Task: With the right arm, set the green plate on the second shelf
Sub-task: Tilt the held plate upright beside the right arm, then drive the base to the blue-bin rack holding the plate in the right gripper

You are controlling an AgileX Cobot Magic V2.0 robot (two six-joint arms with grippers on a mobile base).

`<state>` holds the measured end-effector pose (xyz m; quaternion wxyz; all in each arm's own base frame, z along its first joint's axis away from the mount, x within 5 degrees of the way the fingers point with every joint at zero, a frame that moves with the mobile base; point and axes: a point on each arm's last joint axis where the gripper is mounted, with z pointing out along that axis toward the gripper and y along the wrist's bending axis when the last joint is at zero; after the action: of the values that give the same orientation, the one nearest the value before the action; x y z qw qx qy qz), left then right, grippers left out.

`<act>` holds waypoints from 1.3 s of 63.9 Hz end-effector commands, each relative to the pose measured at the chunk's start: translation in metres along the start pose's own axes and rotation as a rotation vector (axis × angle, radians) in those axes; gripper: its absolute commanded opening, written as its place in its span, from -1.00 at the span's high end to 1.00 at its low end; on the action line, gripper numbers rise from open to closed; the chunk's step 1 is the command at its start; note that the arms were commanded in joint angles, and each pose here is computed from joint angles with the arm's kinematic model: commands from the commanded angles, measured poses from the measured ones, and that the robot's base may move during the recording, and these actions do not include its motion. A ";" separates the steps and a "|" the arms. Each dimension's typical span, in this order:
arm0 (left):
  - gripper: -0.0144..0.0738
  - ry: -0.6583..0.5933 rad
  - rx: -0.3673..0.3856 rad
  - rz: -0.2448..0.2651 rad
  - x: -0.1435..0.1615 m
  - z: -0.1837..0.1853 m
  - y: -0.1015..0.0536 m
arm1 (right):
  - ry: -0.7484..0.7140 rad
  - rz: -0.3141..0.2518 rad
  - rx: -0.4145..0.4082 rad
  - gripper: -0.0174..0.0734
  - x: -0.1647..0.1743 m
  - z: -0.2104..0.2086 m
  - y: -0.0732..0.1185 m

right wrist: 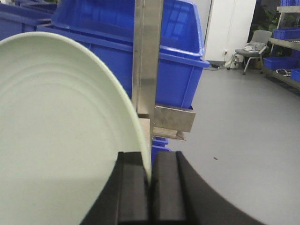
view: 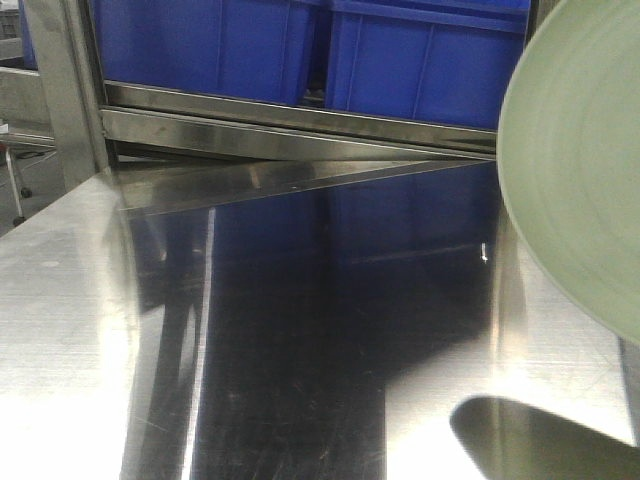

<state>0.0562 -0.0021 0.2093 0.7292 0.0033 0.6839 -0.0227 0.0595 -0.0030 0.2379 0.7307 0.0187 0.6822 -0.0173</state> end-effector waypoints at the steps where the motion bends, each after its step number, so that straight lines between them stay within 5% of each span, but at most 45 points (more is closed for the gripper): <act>1: 0.38 -0.060 0.002 -0.007 0.006 -0.001 0.000 | -0.160 0.024 0.012 0.49 -0.019 -0.001 -0.001; 83: 0.38 -0.060 0.002 -0.007 0.006 -0.001 0.000 | -0.142 0.024 0.012 0.49 -0.014 0.000 -0.001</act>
<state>0.0561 -0.0020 0.2095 0.7300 0.0032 0.6831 -0.0227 0.0607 -0.0031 0.2305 0.7288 0.0233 0.6843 -0.0126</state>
